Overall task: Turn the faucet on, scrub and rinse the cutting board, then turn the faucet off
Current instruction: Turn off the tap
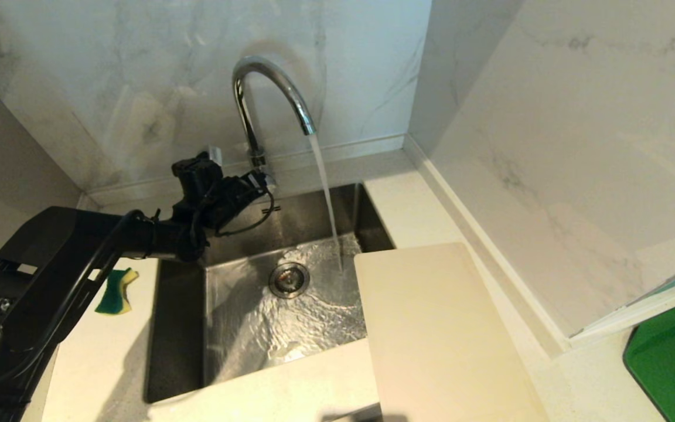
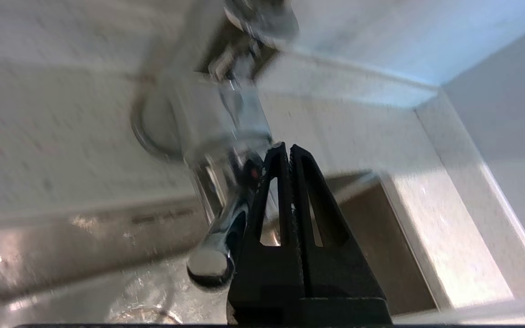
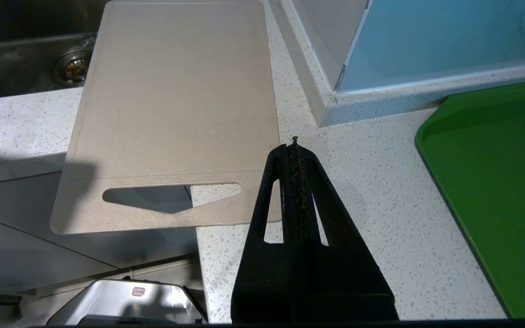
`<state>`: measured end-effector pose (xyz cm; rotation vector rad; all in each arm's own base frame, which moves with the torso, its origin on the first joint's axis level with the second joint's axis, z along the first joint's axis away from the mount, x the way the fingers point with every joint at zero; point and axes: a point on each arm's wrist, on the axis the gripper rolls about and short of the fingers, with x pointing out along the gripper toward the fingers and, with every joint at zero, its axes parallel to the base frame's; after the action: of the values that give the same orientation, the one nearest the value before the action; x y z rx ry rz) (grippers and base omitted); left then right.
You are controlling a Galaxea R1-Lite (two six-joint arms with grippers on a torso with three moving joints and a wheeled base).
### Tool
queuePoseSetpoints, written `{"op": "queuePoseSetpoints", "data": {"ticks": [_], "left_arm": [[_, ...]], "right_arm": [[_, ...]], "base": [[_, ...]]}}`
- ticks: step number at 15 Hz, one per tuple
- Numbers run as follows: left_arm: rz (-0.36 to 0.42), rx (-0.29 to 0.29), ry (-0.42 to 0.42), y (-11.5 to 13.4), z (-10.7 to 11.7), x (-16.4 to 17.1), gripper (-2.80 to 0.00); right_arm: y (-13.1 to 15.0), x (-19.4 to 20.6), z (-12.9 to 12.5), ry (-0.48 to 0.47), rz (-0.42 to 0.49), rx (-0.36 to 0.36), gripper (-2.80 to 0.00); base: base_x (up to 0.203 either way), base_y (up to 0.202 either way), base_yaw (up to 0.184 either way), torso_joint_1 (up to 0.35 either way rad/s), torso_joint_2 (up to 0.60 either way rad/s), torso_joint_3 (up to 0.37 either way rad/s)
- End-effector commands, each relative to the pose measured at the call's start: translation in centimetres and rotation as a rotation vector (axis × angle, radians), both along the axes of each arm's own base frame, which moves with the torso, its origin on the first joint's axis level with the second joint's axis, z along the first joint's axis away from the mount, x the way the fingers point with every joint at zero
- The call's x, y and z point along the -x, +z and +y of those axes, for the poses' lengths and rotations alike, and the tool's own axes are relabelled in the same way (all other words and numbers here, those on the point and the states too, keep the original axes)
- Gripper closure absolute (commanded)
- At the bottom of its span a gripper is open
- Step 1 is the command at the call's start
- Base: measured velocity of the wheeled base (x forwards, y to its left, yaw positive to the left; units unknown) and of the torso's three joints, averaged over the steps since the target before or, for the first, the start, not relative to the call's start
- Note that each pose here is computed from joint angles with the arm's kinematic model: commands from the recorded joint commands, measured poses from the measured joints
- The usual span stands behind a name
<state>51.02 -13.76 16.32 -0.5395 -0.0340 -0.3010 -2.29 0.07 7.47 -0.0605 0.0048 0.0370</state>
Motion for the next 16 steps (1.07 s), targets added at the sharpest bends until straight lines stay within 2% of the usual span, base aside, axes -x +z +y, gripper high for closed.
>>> {"op": "queuePoseSetpoints", "data": {"ticks": [1, 10, 13, 16], "left_arm": [[0.007, 0.012, 0.026, -0.6, 1.2, -0.7, 0.00], [0.006, 0.045, 0.029, -0.1, 2.5, -0.9, 0.00], [0.005, 0.063, 0.021, 0.7, 1.9, -0.3, 0.00], [0.047, 0.067, -0.025, 0.8, 0.0, 1.2, 0.00]], "right_arm": [[0.0, 0.0, 0.0, 0.002, 0.002, 0.001, 0.00], [0.0, 0.0, 0.0, 0.002, 0.000, 0.001, 0.00], [0.0, 0.0, 0.0, 0.002, 0.000, 0.001, 0.00], [0.0, 0.0, 0.0, 0.002, 0.002, 0.001, 0.00]], "base": [[0.000, 0.000, 0.000, 0.000, 0.00, 0.000], [0.000, 0.000, 0.000, 0.000, 0.00, 0.000], [0.000, 0.000, 0.000, 0.000, 0.00, 0.000], [0.000, 0.000, 0.000, 0.000, 0.00, 0.000]]}}
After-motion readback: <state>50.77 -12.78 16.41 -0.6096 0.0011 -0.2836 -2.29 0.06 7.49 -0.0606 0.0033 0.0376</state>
